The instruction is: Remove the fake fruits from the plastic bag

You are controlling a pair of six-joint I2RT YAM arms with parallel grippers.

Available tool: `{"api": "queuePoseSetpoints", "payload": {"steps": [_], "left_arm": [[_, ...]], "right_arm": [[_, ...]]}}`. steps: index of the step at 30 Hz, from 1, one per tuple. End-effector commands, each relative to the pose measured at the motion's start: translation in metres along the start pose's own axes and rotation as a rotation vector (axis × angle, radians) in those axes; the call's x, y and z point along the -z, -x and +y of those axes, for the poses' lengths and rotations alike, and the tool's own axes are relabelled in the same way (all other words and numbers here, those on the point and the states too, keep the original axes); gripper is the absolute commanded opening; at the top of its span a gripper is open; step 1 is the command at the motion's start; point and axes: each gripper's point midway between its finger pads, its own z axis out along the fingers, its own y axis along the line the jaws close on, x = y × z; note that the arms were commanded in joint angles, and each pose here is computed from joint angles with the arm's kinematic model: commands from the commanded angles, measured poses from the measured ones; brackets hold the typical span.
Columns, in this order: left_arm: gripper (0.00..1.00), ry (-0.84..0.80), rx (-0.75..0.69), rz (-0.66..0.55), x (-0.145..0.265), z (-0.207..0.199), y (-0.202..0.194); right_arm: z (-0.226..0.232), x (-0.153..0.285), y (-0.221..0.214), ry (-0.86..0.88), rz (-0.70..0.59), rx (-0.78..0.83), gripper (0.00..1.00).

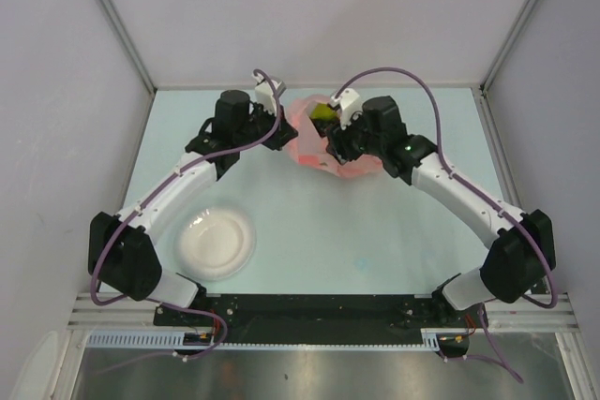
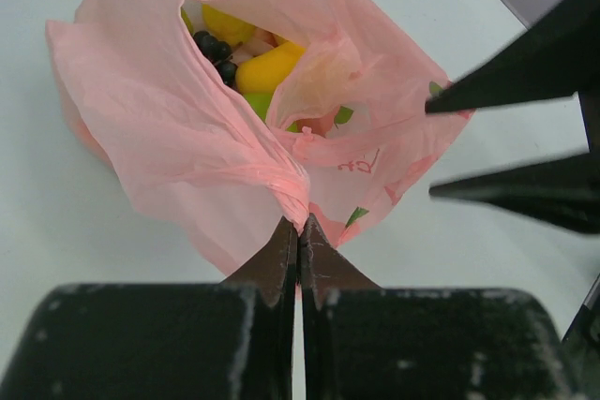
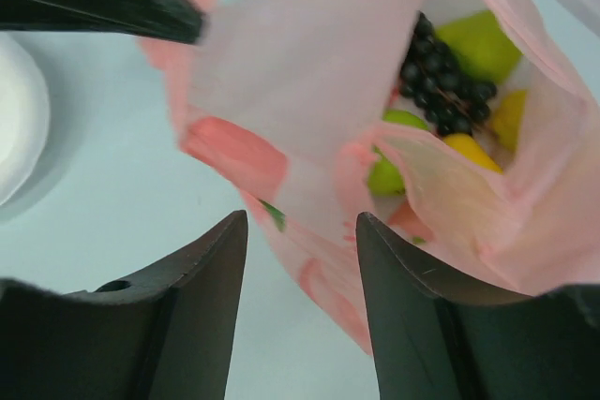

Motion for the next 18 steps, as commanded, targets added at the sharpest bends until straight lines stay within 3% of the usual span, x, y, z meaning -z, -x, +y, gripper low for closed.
{"api": "queuePoseSetpoints", "payload": {"steps": [1, 8, 14, 18], "left_arm": [[0.00, -0.020, -0.002, -0.076, 0.005, -0.008, 0.028], [0.00, -0.026, 0.009, -0.089, 0.004, -0.010, 0.033], [0.00, -0.023, 0.014, -0.094, 0.001, -0.008, 0.036], [0.00, -0.021, 0.015, -0.092, -0.003, -0.007, 0.039]], "right_arm": [[0.014, -0.015, 0.027, -0.046, -0.076, 0.092, 0.54], [-0.007, -0.046, -0.001, -0.223, 0.035, 0.229, 0.59], [-0.018, -0.059, -0.032, -0.227, 0.146, 0.277, 0.58], [-0.053, -0.063, -0.040, -0.357, 0.171, 0.253, 0.54]]}}
